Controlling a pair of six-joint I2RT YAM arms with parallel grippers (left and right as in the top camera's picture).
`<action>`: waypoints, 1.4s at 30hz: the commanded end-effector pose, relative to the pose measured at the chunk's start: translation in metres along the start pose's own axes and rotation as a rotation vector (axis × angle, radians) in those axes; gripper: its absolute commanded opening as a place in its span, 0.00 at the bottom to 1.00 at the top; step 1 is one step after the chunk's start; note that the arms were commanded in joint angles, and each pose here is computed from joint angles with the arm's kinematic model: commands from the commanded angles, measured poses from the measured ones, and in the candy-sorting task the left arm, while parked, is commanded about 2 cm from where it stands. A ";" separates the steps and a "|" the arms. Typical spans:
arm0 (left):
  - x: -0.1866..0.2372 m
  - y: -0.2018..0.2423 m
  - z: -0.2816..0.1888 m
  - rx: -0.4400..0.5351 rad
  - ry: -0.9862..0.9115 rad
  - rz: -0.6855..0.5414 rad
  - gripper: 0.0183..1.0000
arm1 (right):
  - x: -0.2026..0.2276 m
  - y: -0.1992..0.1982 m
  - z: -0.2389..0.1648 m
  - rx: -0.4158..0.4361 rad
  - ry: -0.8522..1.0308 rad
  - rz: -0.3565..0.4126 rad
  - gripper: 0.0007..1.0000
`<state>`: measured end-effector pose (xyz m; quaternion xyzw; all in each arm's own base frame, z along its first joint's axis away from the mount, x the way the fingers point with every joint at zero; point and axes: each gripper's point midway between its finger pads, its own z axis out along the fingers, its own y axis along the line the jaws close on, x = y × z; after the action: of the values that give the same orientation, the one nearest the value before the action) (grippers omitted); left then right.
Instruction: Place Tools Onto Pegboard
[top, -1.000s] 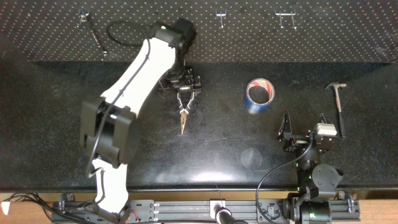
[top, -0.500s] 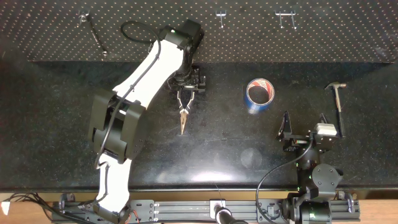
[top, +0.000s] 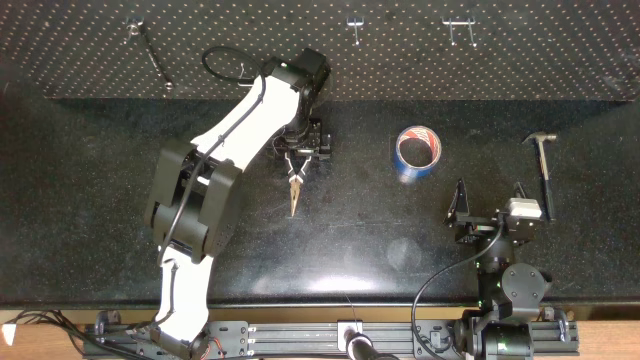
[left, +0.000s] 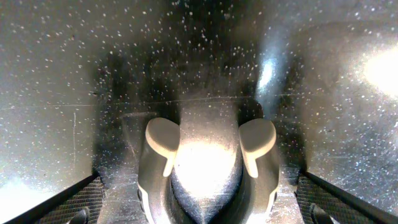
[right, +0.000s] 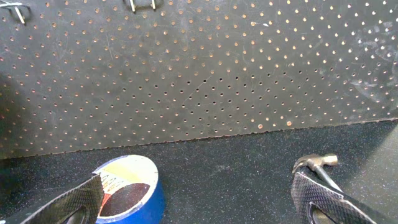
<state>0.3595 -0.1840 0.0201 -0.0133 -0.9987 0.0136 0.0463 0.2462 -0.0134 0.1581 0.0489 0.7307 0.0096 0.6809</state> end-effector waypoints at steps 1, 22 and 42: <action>0.006 -0.004 0.008 0.011 0.024 -0.010 1.00 | 0.002 0.001 0.000 -0.005 0.001 0.011 0.99; 0.013 0.004 0.021 -0.021 0.036 -0.172 1.00 | 0.002 0.001 0.000 -0.005 0.001 0.011 0.99; 0.004 0.010 0.021 -0.071 -0.013 -0.123 0.98 | 0.002 0.001 0.000 -0.005 0.001 0.011 0.99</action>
<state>0.3595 -0.1868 0.0181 0.0516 -0.9981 0.0147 0.0314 0.2462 -0.0134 0.1581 0.0489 0.7307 0.0096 0.6809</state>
